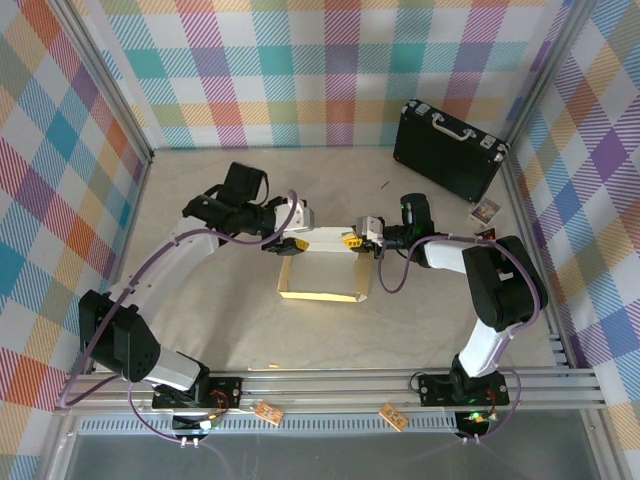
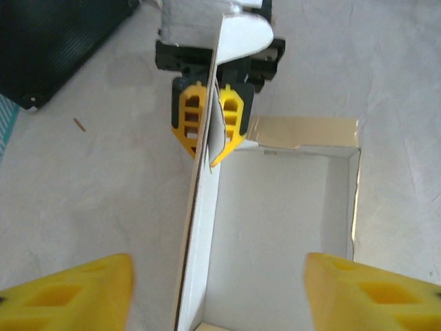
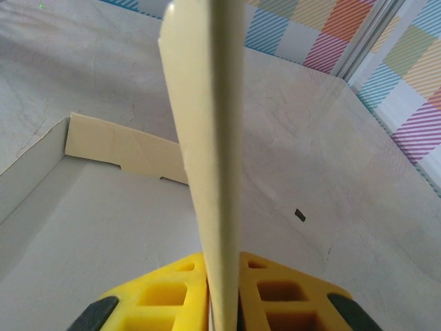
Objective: Fold the paper box
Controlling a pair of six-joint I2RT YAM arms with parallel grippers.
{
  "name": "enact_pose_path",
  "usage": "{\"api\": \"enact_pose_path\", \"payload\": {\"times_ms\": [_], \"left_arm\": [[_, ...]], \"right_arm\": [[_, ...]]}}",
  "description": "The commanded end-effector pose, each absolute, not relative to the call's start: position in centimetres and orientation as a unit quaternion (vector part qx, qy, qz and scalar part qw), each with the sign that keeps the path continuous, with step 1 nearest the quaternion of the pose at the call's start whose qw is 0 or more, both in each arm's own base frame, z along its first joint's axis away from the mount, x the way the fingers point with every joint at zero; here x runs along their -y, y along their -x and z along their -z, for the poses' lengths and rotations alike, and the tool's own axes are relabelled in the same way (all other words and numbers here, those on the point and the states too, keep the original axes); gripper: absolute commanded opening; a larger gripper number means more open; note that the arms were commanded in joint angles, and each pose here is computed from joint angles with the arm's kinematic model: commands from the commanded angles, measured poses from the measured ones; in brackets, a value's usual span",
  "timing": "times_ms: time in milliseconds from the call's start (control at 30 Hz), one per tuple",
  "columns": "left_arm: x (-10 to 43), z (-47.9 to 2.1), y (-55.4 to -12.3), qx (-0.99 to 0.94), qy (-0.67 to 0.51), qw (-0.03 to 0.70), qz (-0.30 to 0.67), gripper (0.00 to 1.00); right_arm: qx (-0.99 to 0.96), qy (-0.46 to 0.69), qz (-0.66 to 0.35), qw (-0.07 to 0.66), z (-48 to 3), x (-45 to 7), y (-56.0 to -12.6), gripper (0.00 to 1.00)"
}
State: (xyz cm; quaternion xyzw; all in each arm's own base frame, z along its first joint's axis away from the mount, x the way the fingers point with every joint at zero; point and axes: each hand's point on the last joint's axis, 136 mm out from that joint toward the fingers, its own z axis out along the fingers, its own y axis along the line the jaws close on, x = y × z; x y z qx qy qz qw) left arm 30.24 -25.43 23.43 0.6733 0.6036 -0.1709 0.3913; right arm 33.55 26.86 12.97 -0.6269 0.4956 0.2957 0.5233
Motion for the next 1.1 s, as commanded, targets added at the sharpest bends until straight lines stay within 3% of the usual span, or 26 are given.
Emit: {"api": "enact_pose_path", "payload": {"times_ms": [0, 200, 300, 367, 500, 667, 867, 933, 1067], "left_arm": [[25.6, -22.3, -31.1, -0.588, -0.698, 0.389, 0.124, 0.59], [26.2, -22.1, -31.8, -0.58, -0.697, 0.409, 0.099, 0.55], [26.5, -21.8, -31.5, -0.579, -0.703, 0.401, 0.101, 0.35], [26.8, -21.6, -31.2, -0.579, -0.708, 0.394, 0.096, 0.14], [26.8, -21.6, -30.7, -0.576, -0.709, 0.396, 0.091, 0.0], [26.4, -21.4, -30.3, -0.58, -0.706, 0.399, 0.077, 0.0], [26.2, -20.7, -30.1, -0.585, -0.706, 0.392, 0.07, 0.0], [26.3, -20.5, -30.2, -0.588, -0.706, 0.389, 0.068, 0.0], [26.4, -20.3, -30.2, -0.59, -0.707, 0.385, 0.068, 0.0]], "right_arm": [[-0.488, 0.632, -0.309, 0.516, -12.0, -26.7, -32.8, 0.16], [-0.488, 0.634, -0.31, 0.514, -11.9, -26.7, -32.7, 0.17], [-0.488, 0.633, -0.311, 0.514, -11.9, -26.8, -32.7, 0.17], [-0.489, 0.633, -0.311, 0.513, -11.8, -26.7, -32.7, 0.18], [-0.492, 0.63, -0.309, 0.516, -12.0, -26.7, -32.8, 0.23], [-0.517, 0.596, -0.283, 0.545, -13.4, -26.5, -34.5, 0.45], [-0.574, 0.517, -0.264, 0.578, -15.7, -24.8, -35.4, 0.58], [-0.594, 0.49, -0.272, 0.577, -16.3, -24.1, -34.8, 0.73], [-0.639, 0.418, -0.292, 0.576, -17.1, -22.6, -33.1, 0.77]]}}
